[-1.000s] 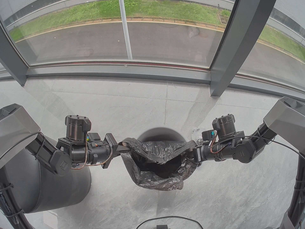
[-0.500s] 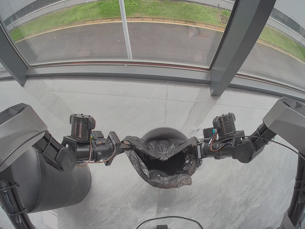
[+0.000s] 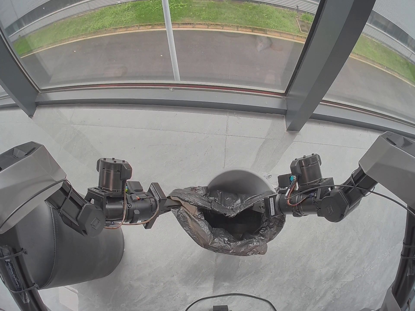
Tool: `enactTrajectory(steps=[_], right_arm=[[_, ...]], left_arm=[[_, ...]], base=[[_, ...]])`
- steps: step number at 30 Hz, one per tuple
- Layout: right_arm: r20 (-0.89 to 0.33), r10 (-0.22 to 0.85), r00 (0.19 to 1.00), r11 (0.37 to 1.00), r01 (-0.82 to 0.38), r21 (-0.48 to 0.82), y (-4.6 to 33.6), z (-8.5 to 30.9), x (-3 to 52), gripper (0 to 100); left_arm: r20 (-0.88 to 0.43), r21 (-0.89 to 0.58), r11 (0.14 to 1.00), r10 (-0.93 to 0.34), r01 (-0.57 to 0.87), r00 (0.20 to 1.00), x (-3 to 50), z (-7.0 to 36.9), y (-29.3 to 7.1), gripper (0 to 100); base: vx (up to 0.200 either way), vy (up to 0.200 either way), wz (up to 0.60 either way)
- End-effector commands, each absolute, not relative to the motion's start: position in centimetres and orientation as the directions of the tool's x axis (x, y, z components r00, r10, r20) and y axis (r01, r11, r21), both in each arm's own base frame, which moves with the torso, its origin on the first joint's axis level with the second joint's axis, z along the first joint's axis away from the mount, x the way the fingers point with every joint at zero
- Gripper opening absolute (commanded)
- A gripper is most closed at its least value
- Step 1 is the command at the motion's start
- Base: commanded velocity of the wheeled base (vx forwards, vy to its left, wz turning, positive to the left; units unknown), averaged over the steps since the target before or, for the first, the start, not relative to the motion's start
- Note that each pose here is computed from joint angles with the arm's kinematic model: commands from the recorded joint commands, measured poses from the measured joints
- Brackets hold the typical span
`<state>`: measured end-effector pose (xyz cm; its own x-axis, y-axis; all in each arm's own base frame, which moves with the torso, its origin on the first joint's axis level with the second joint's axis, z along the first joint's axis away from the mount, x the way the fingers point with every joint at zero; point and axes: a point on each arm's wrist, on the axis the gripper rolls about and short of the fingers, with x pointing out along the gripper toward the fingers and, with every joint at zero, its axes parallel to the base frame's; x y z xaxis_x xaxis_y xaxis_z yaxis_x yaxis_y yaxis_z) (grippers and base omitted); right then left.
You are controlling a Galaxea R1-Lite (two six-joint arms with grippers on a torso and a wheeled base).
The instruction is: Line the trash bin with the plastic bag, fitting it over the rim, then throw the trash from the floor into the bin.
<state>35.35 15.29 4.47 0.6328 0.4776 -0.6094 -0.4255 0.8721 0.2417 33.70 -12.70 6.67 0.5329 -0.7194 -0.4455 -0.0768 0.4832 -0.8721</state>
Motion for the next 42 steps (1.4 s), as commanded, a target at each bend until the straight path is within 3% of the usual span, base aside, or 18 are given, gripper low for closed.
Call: enactTrajectory(steps=[1, 9, 25, 29, 37, 42], right_arm=[[-0.568, 0.494, 0.658, 0.865, -0.441, 0.241, 15.1, 6.7, 34.7, 100], [-0.498, 0.515, 0.697, 0.856, -0.452, 0.253, 14.9, 10.0, 34.0, 100], [-0.501, 0.517, 0.694, 0.851, -0.48, 0.213, 15.4, 9.8, 33.6, 100], [-0.477, 0.577, 0.663, 0.788, -0.605, 0.112, 18.0, 10.2, 33.4, 100], [-0.477, 0.628, 0.615, 0.726, -0.684, 0.075, 22.2, 8.6, 34.5, 100], [-0.497, 0.624, 0.603, 0.72, -0.69, 0.066, 24.1, 6.4, 35.6, 100]], left_arm=[[-0.441, -0.873, 0.482, -0.724, -0.069, 0.53, 33.6, 6.8, -12.9, 0], [-0.441, -0.874, 0.482, -0.726, -0.067, 0.528, 33.7, 6.7, -13.0, 0], [-0.434, -0.875, 0.481, -0.73, -0.054, 0.528, 33.7, 6.8, -13.2, 0], [-0.403, -0.881, 0.472, -0.736, -0.014, 0.544, 33.6, 7.7, -13.0, 0], [-0.337, -0.875, 0.461, -0.799, 0.148, 0.498, 32.6, 9.1, -12.9, 0], [-0.345, -0.863, 0.477, -0.798, 0.168, 0.494, 32.7, 8.8, -12.8, 0]], base=[[0.0, 0.0, 0.0], [0.0, 0.0, 0.0], [0.0, 0.0, 0.0], [0.0, 0.0, 0.0], [0.0, 0.0, 0.0], [0.0, 0.0, 0.0]])
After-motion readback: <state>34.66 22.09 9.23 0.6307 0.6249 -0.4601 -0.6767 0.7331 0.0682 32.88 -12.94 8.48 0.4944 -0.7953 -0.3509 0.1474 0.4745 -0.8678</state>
